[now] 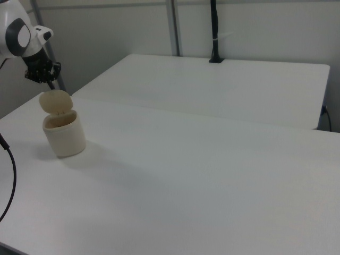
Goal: Close the trash bin
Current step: 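Lower the gripper onto the raised lid's edge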
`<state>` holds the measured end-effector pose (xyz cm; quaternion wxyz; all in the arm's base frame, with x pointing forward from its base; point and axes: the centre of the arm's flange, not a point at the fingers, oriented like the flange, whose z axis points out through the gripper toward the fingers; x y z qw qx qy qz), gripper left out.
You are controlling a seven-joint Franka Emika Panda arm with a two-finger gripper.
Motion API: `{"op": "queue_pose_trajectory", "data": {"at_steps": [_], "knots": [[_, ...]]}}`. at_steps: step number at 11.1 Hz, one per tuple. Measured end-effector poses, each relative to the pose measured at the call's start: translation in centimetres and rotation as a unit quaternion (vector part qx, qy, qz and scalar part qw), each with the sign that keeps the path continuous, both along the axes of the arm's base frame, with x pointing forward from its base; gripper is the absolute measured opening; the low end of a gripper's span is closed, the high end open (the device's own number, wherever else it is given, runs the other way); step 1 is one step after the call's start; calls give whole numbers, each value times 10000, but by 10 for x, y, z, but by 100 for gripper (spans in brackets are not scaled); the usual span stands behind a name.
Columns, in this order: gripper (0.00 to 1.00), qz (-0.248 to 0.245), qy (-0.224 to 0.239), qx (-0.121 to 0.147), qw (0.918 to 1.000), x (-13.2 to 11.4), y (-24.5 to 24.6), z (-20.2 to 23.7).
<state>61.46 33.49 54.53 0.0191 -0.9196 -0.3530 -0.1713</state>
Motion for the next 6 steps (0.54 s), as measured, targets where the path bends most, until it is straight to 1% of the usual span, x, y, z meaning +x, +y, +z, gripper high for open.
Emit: {"op": "queue_pose_trajectory", "data": {"at_steps": [2,6], "knots": [[1,26,1,-6,10000,2,5,-7],[1,24,-79,36,10000,4,6,1]]}}
